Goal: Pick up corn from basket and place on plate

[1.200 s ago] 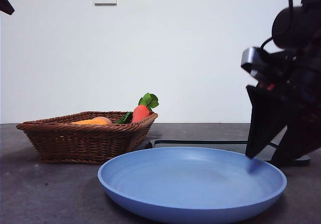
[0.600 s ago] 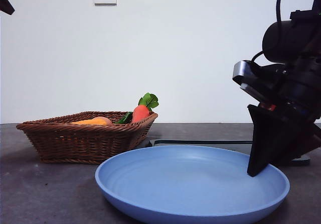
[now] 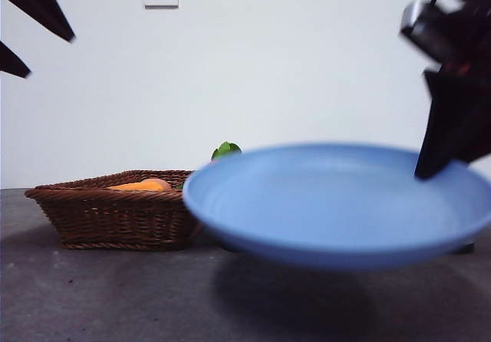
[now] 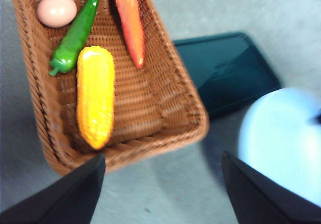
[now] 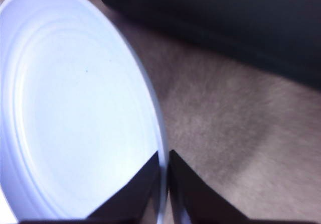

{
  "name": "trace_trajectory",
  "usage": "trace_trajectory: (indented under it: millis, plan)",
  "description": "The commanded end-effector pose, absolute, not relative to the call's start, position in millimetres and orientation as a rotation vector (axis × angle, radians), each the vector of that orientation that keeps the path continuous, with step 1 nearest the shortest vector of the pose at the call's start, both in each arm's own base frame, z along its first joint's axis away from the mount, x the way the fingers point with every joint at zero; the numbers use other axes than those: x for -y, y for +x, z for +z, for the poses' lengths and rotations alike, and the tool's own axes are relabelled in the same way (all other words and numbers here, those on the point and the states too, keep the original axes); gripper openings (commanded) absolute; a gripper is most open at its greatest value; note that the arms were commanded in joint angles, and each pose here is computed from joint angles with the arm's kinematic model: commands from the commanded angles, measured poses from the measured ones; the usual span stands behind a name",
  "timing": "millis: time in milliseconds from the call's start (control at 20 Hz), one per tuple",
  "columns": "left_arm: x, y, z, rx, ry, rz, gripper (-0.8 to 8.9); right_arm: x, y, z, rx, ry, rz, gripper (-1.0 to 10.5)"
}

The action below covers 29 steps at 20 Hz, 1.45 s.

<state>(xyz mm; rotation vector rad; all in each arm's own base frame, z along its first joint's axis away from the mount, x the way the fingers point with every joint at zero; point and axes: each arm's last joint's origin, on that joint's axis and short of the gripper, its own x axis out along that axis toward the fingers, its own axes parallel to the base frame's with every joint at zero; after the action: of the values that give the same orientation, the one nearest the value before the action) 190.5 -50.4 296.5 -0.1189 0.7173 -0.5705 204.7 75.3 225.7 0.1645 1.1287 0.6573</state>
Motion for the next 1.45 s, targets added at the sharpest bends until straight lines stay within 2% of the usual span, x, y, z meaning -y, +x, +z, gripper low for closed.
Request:
trace_trajectory:
  millis: [50,300,650,850,1350,1450]
  plan:
    - [63,214,298,-0.731,-0.039,-0.568,3.78,-71,198,242,-1.065,0.190,0.652,0.0]
    - [94,270,283,-0.819,0.105,-0.503,3.78,-56,183,266,-0.940,0.236,0.616,0.0]
    - [120,333,248,-0.942,0.181,-0.449,3.76,-49,174,274,-0.898,0.247,0.598,0.0]
    - [128,346,225,-0.988,0.245,-0.439,3.76,-49,174,274,-0.900,0.247,0.597,0.0]
    - [137,357,186,-1.077,0.264,-0.449,3.73,-49,175,274,-0.899,0.247,0.597,0.0]
    - [137,357,186,-1.076,0.264,-0.448,3.14,-49,175,274,-0.899,0.247,0.597,0.0]
